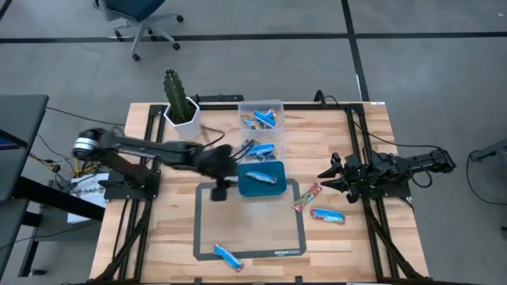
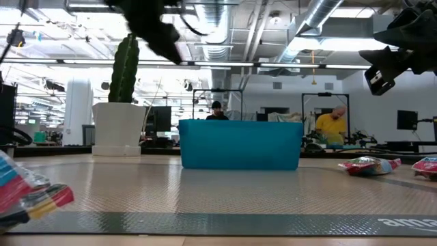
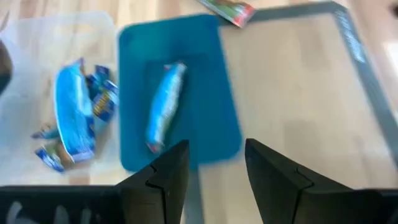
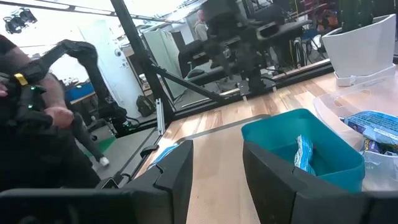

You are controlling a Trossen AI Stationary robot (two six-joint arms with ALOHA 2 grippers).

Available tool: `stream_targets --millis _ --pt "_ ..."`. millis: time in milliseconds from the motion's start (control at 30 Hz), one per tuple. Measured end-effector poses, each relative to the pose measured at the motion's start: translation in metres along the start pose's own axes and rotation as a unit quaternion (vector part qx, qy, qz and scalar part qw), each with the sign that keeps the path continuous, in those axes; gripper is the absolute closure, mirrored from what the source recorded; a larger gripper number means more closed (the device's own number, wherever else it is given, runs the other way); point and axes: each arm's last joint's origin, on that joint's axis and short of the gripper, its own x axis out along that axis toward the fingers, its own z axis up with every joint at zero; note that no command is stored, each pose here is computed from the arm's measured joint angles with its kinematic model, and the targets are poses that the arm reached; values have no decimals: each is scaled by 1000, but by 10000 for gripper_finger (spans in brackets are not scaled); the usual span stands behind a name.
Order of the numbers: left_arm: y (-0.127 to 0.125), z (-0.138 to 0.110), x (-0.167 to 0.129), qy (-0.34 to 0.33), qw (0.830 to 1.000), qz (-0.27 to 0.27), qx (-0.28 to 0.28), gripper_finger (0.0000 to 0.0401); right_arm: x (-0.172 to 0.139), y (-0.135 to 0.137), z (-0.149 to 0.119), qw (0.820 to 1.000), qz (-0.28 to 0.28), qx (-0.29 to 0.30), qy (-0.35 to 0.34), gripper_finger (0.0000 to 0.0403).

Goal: Pick and place Granola Bars by type
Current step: Put the red granola bar into the blue bin

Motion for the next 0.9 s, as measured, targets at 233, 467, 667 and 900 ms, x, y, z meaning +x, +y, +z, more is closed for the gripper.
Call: stream_targets --millis 233,467,667,900 --pt "-43 -67 -37 -9 996 -47 71 250 0 0 0 1000 0 0 0 269" --pt "-60 -121 -61 -29 994 -102 23 250 0 0 0 1000 0 0 0 268" --pt "-53 -156 -69 -40 994 -101 -31 250 0 0 0 1000 0 0 0 270" --pt "-48 -168 -74 -52 991 -106 -56 250 0 0 0 1000 0 0 0 269"
